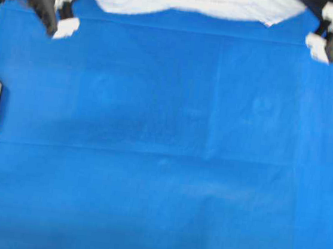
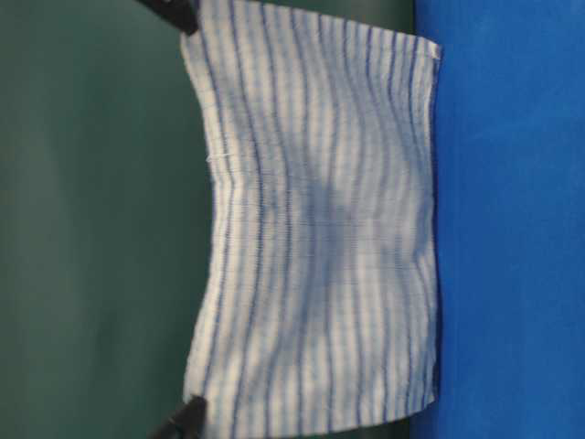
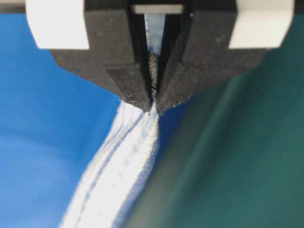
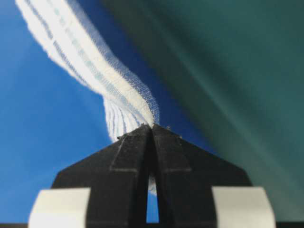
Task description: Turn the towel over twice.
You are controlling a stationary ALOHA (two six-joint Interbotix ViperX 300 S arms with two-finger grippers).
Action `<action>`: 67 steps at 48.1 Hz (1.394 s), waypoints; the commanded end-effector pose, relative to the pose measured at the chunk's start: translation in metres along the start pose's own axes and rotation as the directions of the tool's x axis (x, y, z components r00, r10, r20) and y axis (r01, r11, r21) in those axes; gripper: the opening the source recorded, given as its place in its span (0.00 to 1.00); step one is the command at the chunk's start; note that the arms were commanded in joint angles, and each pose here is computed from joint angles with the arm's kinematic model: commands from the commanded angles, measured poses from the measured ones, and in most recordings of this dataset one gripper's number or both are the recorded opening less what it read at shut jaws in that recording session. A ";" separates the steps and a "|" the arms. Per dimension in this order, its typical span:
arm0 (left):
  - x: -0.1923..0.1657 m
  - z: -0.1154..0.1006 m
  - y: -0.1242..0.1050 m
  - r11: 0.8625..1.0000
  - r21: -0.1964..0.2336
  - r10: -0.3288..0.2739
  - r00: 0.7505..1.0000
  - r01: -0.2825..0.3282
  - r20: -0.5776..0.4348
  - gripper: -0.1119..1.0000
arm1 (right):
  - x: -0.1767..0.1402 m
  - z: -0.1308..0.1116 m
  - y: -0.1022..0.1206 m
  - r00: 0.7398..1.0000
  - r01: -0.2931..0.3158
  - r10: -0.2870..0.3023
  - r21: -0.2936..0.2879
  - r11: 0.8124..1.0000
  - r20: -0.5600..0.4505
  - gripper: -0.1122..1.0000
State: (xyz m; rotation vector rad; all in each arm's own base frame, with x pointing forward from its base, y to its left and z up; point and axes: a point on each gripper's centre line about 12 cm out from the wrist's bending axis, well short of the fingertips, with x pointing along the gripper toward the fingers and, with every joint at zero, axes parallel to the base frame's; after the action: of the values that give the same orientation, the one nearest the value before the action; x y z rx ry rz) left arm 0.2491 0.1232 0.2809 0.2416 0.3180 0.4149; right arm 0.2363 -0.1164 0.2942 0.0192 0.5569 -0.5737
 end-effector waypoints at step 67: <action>-0.019 -0.107 -0.165 0.869 -0.168 -0.495 0.814 0.466 -0.303 0.12 | 0.015 -0.134 0.152 0.838 -0.338 0.361 0.129 0.932 -0.410 0.11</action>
State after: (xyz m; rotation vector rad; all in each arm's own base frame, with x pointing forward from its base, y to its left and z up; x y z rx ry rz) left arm 0.2466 -0.0122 0.1344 -0.0050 0.6983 -0.0379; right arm 0.2588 0.0254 0.1499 0.2964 0.9514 -0.2267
